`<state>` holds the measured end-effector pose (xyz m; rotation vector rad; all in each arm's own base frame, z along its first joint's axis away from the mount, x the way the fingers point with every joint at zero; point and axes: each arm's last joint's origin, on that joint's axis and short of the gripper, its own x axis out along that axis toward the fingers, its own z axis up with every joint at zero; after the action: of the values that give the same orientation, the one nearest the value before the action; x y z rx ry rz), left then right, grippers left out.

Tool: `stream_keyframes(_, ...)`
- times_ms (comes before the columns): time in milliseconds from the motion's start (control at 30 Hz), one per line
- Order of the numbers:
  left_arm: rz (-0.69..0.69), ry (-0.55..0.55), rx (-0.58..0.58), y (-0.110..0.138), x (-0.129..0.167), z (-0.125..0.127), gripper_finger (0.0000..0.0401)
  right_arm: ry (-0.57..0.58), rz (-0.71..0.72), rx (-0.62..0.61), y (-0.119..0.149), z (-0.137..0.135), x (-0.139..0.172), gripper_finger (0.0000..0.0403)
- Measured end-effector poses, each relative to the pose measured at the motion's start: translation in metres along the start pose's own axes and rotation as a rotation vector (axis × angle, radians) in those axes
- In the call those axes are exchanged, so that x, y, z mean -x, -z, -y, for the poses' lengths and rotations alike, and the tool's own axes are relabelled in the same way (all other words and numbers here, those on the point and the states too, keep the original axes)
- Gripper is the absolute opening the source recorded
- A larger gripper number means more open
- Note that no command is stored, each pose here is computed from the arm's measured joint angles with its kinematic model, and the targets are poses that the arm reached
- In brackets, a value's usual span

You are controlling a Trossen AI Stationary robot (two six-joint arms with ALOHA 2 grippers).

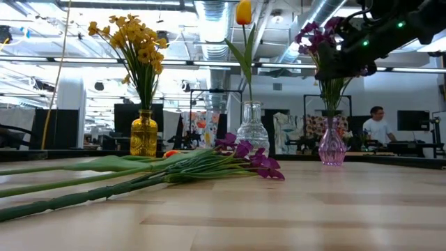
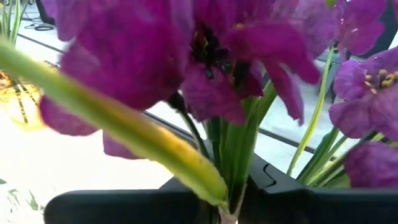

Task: Sort flowers into vase by color
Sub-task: Put the violet flowers into the pink vase

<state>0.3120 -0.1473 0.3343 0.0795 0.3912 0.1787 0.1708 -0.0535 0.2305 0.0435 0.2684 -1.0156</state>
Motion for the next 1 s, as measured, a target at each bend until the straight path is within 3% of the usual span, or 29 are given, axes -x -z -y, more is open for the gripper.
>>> stream_keyframes(800,0.001,-0.001,0.0,-0.0001,0.0001,-0.0001,0.0147,-0.022,0.0,-0.003,0.0003,-0.0009,-0.0003,0.0074)
stream_keyframes(1000,0.001,-0.002,0.0,-0.0001,0.0001,-0.0001,0.0147,-0.034,-0.008,0.003,0.0013,-0.0012,-0.0005,0.0115)
